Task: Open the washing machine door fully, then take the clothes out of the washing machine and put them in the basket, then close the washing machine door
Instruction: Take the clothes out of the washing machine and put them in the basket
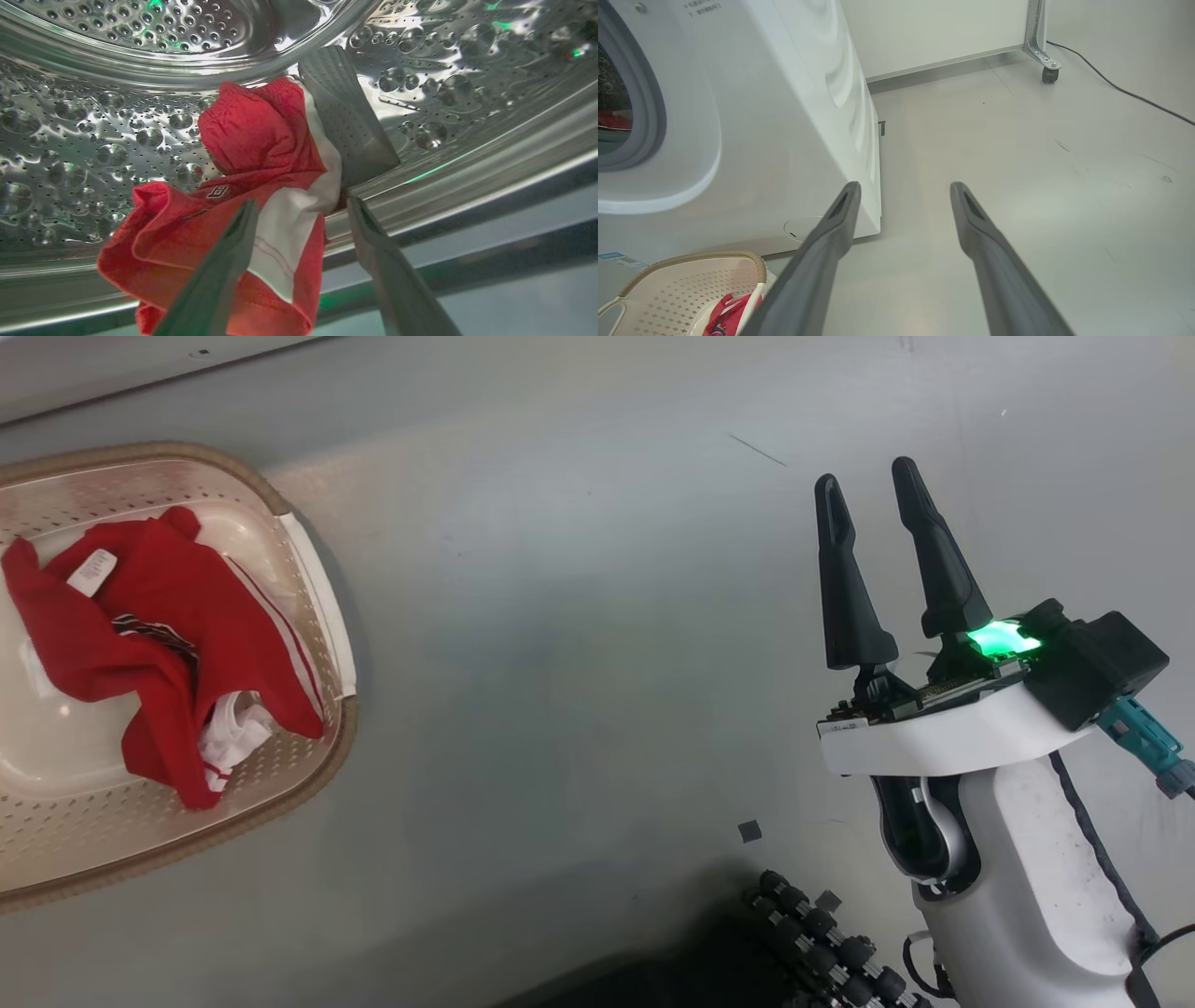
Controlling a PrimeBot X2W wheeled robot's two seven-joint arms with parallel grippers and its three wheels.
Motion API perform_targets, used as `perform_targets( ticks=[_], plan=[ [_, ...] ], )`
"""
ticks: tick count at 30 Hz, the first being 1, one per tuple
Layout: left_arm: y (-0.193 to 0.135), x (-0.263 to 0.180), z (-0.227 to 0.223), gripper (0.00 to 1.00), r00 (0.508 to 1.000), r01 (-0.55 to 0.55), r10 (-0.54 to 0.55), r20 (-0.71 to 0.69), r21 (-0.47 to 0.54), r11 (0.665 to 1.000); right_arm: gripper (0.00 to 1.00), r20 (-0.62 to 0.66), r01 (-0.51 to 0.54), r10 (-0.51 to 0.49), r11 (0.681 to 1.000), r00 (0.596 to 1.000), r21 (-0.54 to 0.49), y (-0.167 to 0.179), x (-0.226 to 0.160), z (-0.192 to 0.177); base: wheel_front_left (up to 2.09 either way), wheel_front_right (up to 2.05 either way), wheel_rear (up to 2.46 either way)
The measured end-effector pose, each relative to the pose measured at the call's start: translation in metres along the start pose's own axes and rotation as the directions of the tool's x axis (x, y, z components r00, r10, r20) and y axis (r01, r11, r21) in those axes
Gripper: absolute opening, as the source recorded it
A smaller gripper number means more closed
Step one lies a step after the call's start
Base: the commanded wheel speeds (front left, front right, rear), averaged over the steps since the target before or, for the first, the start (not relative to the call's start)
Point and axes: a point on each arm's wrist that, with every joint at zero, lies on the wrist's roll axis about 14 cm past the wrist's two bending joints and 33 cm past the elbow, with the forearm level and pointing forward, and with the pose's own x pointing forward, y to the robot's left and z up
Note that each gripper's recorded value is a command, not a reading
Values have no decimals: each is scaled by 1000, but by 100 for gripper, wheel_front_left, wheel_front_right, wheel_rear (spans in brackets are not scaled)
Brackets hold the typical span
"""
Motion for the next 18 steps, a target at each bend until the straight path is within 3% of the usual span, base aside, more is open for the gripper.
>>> perform_targets(
  ticks=[14, 16, 17, 18],
  plan=[
    [22, 24, -29, 100, 985, -107, 105, -135, -5, 994, 100, -24, 53, -54, 998, 998, -19, -20, 0, -7, 0, 0, 0],
    [25, 23, -29, 57, 982, -124, 121, -145, -11, 992, 100, -22, 50, -51, 999, 998, -19, -20, 1, -7, 0, 0, 0],
    [27, 23, -30, 44, 980, -132, 128, -151, -15, 991, 100, -21, 48, -48, 999, 999, -20, -19, 2, -6, 0, 0, 0],
    [28, 22, -30, 10, 979, -137, 133, -158, -17, 990, 100, -19, 46, -46, 999, 999, -20, -19, 3, -6, 0, 0, 0]
  ],
)
